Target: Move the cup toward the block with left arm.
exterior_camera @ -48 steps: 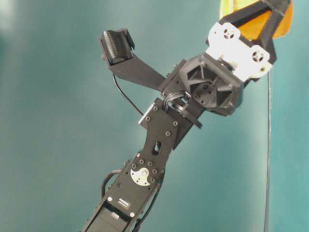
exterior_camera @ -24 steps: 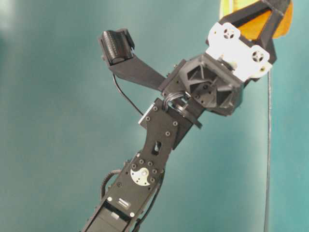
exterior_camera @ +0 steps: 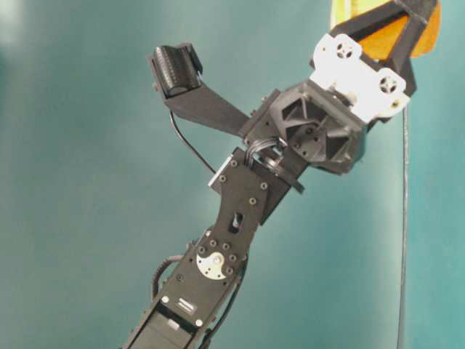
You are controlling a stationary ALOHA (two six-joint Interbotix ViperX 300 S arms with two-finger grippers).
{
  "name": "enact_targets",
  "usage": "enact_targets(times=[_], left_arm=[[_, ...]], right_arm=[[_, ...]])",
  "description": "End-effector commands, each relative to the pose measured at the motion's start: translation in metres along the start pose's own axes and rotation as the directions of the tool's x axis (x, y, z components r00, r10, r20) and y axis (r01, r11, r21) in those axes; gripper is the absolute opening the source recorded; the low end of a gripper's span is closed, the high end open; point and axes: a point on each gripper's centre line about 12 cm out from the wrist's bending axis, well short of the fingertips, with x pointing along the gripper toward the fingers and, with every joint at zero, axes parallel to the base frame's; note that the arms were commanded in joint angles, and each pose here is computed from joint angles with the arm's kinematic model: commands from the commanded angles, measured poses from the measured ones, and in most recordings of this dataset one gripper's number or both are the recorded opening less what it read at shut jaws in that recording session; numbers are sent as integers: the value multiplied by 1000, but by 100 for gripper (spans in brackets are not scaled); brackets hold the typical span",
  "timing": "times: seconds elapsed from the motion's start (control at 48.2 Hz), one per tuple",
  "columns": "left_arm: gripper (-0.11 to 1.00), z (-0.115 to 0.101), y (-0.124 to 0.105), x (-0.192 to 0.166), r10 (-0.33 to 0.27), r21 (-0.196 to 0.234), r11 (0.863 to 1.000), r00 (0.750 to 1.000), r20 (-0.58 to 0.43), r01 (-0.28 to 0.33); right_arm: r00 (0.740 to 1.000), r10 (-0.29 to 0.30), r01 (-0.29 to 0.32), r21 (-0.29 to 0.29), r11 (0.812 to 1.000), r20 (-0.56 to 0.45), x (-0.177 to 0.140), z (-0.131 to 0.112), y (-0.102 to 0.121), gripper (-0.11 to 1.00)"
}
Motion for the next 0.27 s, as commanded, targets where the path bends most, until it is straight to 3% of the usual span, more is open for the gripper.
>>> enact_targets(times=[0.0,0.249], left_arm=[[61,15,-2,-6,-3,5,1000,999,40,2],[61,16,-2,-6,-3,3,1000,999,41,2]], right_arm=[[999,-1,1,-2,1000,35,2,13,-1,0],[999,-1,1,-5,1000,34,2,13,-1,0]])
